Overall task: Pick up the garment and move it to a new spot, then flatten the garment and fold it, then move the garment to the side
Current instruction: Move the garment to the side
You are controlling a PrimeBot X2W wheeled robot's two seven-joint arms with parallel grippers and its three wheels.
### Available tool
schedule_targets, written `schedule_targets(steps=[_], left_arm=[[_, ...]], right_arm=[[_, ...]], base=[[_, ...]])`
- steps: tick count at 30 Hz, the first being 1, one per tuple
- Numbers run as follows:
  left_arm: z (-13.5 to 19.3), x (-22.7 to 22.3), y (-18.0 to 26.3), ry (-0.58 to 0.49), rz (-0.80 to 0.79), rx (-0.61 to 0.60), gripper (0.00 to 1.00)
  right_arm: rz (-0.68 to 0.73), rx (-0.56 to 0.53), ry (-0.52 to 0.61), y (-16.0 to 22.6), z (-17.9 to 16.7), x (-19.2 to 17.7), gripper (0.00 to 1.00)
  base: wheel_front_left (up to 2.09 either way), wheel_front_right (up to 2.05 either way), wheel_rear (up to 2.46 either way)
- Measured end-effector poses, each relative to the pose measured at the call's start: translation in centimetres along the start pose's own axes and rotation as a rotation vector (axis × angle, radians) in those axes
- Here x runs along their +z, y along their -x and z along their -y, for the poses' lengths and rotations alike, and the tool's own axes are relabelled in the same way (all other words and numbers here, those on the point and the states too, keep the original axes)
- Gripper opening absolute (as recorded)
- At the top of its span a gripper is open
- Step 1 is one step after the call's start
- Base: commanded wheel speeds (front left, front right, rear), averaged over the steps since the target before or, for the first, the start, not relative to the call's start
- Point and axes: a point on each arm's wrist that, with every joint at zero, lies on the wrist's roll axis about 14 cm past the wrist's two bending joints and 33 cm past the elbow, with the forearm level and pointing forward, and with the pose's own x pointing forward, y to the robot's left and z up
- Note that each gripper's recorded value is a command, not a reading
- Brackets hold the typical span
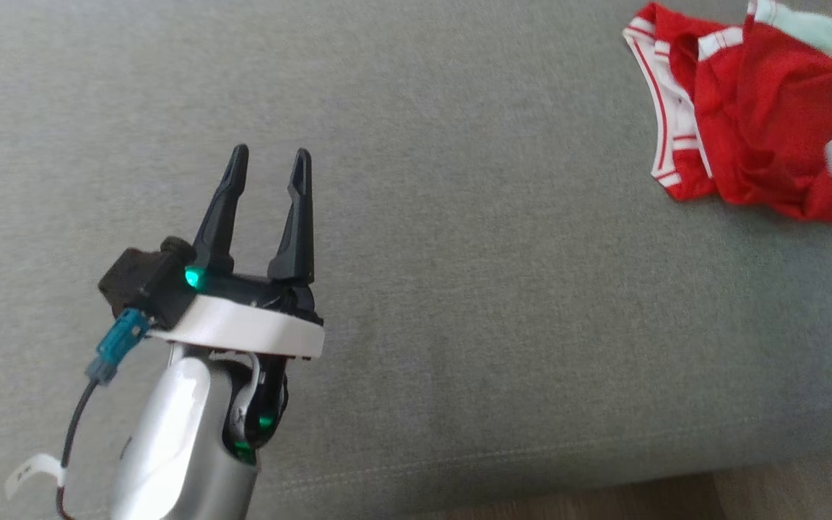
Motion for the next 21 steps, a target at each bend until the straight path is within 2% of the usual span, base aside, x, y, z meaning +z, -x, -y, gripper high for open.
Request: schedule_targets(steps=[4,7,13,21], left_arm=[[-0.4,1.3,1.2,-0.012,0.021,0.028,1.00],[-1.3,2.7,2.5,-0.029,0.046,0.076,1.00],[-2.5,3.9,5.2,-0.044,0.060,0.139,1.00],[-3.8,2.2,9.4,-0.021,-0.006,0.210,1.00]], right_arm=[[0.110,0.044,-0.079,1.0,-3.3,2.4,1.00],[0.161,0.081,-0.179,2.7,-6.7,3.1,1.00],[0.200,0.088,-0.318,5.4,-10.5,3.2,1.00],[0.199,0.096,-0.321,9.3,-13.2,2.5,1.00]], base=[[0.00,0.00,0.00],[0.00,0.00,0.00],[0.00,0.00,0.00],[0.00,0.00,0.00]])
